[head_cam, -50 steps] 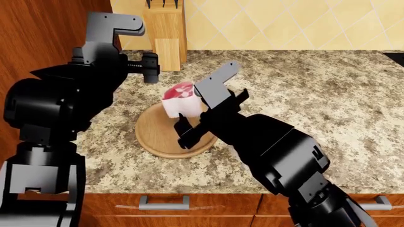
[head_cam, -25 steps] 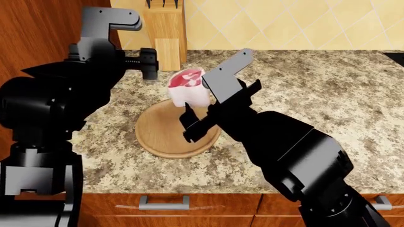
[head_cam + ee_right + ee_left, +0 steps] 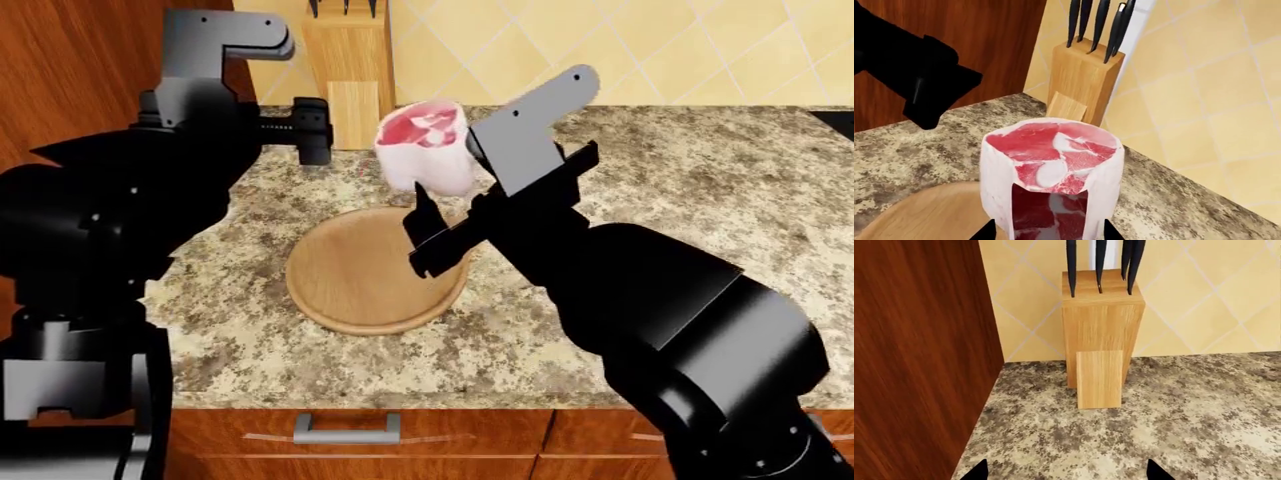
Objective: Place the steak on the rack of the oven.
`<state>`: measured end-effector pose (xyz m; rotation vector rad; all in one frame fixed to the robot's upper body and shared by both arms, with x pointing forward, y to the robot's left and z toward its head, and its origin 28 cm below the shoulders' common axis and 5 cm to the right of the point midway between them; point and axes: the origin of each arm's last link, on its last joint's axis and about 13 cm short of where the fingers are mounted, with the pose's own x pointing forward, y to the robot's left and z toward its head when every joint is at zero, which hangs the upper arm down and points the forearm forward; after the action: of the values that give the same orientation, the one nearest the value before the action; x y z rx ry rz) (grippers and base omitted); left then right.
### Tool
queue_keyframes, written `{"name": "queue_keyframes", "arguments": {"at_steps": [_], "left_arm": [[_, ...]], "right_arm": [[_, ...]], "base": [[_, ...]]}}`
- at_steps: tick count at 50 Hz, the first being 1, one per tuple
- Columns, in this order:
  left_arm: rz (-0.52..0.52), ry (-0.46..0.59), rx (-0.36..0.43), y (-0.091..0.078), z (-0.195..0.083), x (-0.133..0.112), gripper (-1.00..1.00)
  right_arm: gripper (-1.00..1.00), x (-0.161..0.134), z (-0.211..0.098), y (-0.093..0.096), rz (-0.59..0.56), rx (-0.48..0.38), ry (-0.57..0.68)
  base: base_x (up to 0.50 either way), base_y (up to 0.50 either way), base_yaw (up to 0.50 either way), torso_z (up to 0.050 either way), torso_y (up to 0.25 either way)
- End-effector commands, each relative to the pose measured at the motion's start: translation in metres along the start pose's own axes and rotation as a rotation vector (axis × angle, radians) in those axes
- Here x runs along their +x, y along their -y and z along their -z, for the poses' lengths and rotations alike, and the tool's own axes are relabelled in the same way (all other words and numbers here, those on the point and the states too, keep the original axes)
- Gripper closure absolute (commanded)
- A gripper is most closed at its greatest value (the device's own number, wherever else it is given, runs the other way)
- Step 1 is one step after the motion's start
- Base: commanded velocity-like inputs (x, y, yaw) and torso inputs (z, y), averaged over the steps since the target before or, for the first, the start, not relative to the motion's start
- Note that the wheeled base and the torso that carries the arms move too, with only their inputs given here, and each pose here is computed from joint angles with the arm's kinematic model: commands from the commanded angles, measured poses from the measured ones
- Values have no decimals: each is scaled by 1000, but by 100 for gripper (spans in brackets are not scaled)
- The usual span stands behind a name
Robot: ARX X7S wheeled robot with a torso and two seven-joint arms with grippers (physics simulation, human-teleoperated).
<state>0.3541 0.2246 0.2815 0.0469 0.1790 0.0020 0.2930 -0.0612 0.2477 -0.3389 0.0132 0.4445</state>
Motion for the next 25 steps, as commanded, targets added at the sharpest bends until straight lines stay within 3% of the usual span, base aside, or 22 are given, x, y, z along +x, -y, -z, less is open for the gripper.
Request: {"name": "queue_keyframes", "arguments": {"at_steps": [1, 25], "left_arm": [[0, 8, -7, -1, -2, -4, -100], [4, 35, -31, -3, -9, -13, -100]], "right_arm": [[100, -16, -12, 12, 48, 10, 84], [100, -32, -22, 38, 207, 44, 78]], "base": [[0, 0, 0, 0, 0], [0, 0, 0, 0, 0]]}}
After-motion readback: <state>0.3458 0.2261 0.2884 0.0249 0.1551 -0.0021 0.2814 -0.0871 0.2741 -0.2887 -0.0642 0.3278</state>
